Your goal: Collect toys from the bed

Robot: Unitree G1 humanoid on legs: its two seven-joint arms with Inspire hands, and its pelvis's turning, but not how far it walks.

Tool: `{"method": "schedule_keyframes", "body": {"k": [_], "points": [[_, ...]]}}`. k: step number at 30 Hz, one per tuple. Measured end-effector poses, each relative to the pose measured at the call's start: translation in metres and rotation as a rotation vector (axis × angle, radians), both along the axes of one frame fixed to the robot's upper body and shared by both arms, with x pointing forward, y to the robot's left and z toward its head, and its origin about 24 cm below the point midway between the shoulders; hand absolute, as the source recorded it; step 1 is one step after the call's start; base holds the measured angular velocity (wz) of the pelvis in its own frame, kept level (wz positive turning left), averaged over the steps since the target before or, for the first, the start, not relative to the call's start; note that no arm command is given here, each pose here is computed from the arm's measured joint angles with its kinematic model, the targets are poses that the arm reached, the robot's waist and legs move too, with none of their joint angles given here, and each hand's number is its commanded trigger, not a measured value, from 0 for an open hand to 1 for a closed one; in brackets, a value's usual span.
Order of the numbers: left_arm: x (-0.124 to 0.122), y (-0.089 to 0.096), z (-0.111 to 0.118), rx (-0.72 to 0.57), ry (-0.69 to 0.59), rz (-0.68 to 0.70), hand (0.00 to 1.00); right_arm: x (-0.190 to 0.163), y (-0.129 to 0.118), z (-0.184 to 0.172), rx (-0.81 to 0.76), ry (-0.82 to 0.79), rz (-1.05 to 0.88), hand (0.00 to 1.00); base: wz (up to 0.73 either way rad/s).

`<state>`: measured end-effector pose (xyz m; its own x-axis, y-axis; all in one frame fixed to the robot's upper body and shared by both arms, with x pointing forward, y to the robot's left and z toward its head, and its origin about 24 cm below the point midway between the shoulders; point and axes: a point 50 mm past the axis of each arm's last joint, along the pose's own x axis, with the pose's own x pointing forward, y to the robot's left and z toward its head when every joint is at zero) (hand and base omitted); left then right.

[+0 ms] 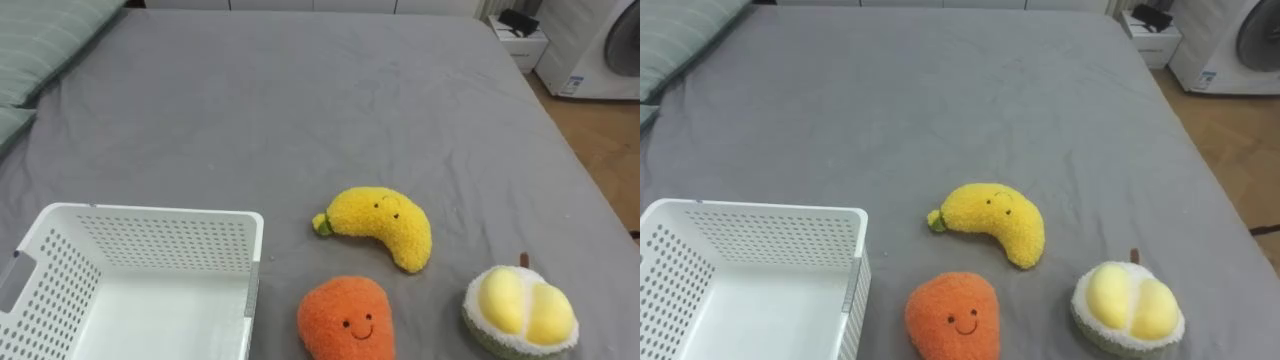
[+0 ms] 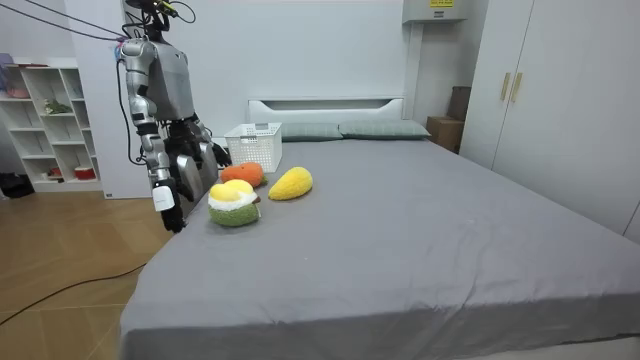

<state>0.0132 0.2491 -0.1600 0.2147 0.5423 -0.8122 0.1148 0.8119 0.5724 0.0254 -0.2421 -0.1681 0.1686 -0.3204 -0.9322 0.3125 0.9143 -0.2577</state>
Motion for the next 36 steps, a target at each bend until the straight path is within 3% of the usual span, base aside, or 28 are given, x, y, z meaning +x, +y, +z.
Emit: {"method": "schedule_keyframes", "body": {"k": [21, 36], "points": [[0.000, 0.000, 0.000, 0.001, 0.002, 0.008, 0.00, -0.003, 0.001, -0.001, 0.013, -0.005, -0.061, 0.00, 0.00], [-0.005, 0.005, 0.001, -0.002, -0.012, 0.078, 0.00, -0.027, -0.004, -0.001, 0.063, 0.015, -0.335, 0.00, 0.00]]}}
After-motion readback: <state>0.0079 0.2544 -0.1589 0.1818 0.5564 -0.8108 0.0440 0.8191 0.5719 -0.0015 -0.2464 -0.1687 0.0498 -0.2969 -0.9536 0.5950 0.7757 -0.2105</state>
